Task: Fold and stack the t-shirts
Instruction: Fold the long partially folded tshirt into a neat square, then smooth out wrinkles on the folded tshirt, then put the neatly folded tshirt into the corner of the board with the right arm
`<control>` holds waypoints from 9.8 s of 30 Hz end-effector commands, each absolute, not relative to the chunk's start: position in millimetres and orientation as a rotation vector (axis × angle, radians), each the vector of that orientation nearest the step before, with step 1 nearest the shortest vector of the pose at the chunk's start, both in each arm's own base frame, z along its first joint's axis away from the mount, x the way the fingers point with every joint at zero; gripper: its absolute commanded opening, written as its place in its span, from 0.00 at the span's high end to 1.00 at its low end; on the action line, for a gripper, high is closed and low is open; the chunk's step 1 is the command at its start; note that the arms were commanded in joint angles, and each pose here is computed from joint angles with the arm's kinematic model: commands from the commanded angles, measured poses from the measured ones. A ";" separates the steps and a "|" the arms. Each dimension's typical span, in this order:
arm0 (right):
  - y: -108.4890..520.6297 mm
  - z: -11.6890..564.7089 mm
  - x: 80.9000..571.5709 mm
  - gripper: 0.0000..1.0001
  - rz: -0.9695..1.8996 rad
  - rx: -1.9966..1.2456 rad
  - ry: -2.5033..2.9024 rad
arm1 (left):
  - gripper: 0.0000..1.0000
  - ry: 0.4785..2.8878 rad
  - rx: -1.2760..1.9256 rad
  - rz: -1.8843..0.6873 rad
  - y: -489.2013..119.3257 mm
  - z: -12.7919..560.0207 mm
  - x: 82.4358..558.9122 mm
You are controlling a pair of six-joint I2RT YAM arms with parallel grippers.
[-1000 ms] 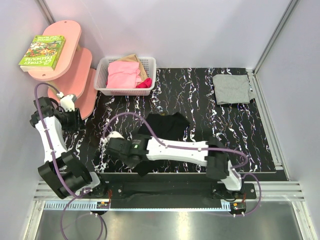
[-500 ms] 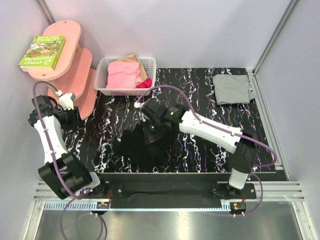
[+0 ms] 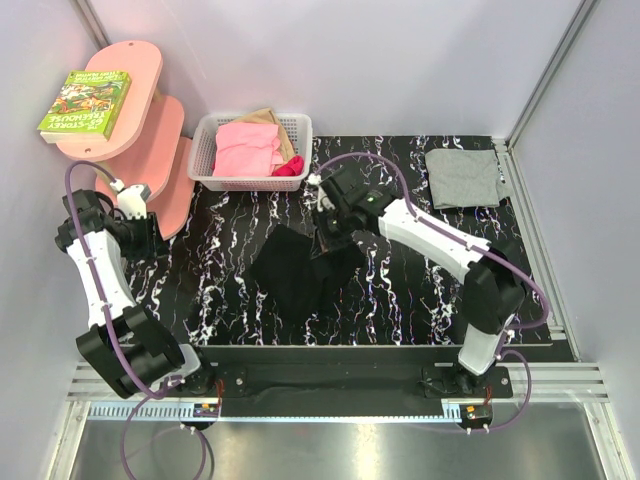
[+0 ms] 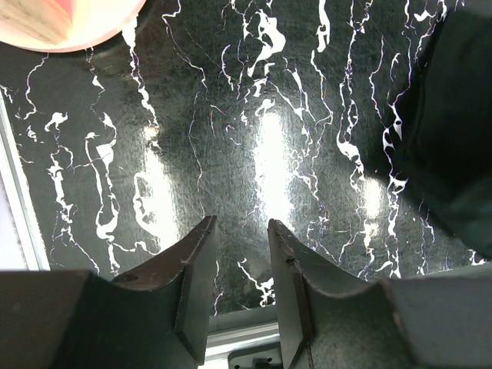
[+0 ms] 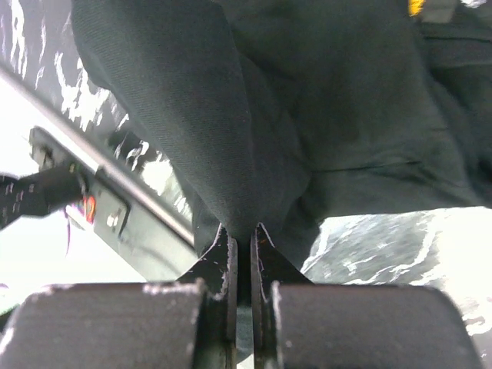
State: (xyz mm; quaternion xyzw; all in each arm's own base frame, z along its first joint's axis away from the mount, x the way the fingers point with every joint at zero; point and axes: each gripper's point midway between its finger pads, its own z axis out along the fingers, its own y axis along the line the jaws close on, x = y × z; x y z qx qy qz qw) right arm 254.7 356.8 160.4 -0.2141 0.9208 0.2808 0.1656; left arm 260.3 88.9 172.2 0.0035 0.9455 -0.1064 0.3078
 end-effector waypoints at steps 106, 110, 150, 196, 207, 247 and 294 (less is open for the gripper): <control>393.5 102.6 316.1 0.00 1.694 0.099 2.809 | 0.62 2.516 0.138 -0.178 93.7 173.2 243.7; 375.8 66.4 307.1 0.00 1.611 0.183 2.880 | 0.62 2.511 0.146 -0.177 93.2 173.5 243.5; 418.7 144.7 326.4 0.00 1.691 -0.229 2.673 | 0.62 2.509 0.132 -0.188 89.0 178.2 239.9; 381.2 141.6 252.1 0.00 1.623 -0.156 2.709 | 0.61 2.507 0.139 -0.202 83.7 186.9 234.8; 368.8 42.4 231.3 0.00 1.545 -0.027 2.935 | 0.61 2.510 0.139 -0.211 84.5 185.5 236.9; 372.6 153.3 355.5 0.00 1.829 -0.115 2.596 | 0.59 2.501 0.171 -0.197 80.4 195.6 230.0; 261.3 -37.8 284.2 0.00 1.132 0.022 3.009 | 0.59 2.559 0.574 -0.148 -37.4 193.5 236.2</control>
